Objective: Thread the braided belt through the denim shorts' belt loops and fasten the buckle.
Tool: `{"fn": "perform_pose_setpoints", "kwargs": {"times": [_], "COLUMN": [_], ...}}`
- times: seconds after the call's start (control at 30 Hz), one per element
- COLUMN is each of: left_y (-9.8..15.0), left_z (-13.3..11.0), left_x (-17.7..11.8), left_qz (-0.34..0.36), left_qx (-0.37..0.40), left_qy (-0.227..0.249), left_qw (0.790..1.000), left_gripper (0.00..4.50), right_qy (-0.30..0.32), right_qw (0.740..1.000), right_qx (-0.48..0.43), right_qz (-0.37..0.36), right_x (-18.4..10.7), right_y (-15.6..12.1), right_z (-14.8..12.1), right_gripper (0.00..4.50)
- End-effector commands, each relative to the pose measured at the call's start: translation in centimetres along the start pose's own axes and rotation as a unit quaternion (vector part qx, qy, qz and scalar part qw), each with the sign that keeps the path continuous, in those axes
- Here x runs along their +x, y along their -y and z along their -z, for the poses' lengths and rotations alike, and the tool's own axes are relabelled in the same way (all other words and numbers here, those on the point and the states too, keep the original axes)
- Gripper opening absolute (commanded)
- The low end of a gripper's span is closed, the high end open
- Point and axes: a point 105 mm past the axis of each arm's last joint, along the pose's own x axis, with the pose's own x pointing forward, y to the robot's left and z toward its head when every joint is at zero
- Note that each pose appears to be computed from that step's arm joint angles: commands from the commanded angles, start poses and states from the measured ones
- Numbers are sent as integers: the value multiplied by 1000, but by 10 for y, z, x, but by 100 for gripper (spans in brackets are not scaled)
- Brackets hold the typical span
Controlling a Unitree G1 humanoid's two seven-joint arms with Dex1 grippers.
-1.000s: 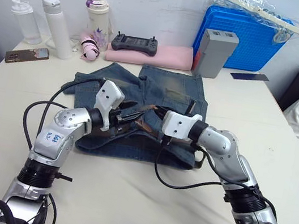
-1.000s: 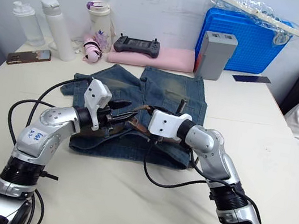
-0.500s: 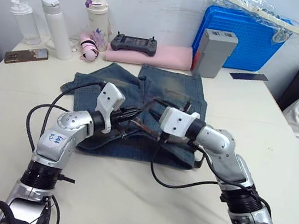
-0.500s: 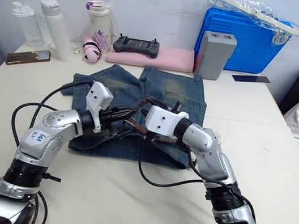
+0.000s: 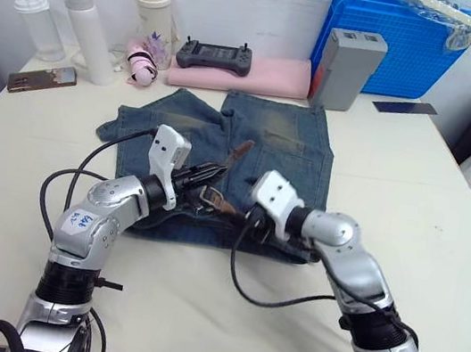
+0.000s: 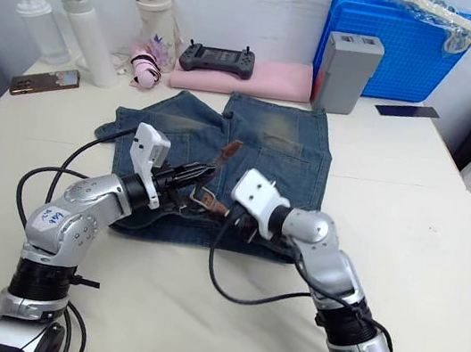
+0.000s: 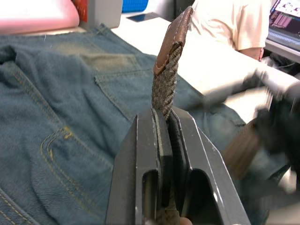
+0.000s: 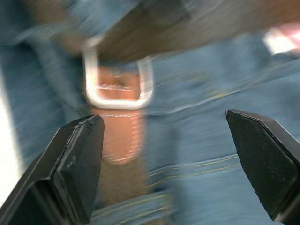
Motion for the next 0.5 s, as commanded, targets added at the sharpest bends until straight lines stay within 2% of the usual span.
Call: {"fn": "perform_pose_setpoints", "kwargs": {"times": [0.03, 0.2, 0.43, 0.5], "left_y": [11, 7, -7, -7], "left_z": [-26, -41, -35, -32], "left_x": [-3, -19, -49, -49], "left_qz": [18, 1, -44, -48], "left_qx": [18, 10, -7, -10], "left_qy": [43, 67, 58, 56], "left_qw": [999, 998, 997, 997], "left_gripper": [0, 0, 0, 0], "right_qy": [-16, -45, -42, -18], "right_qw": [1000, 999, 999, 999], "right_qx": [-14, 4, -15, -25], "right_qz": [3, 11, 22, 29], "right_x": [0, 2, 0, 0], "right_y": [-2, -1, 4, 8], "right_z": [1, 14, 13, 3], "right_gripper": [437, 437, 437, 437]}}
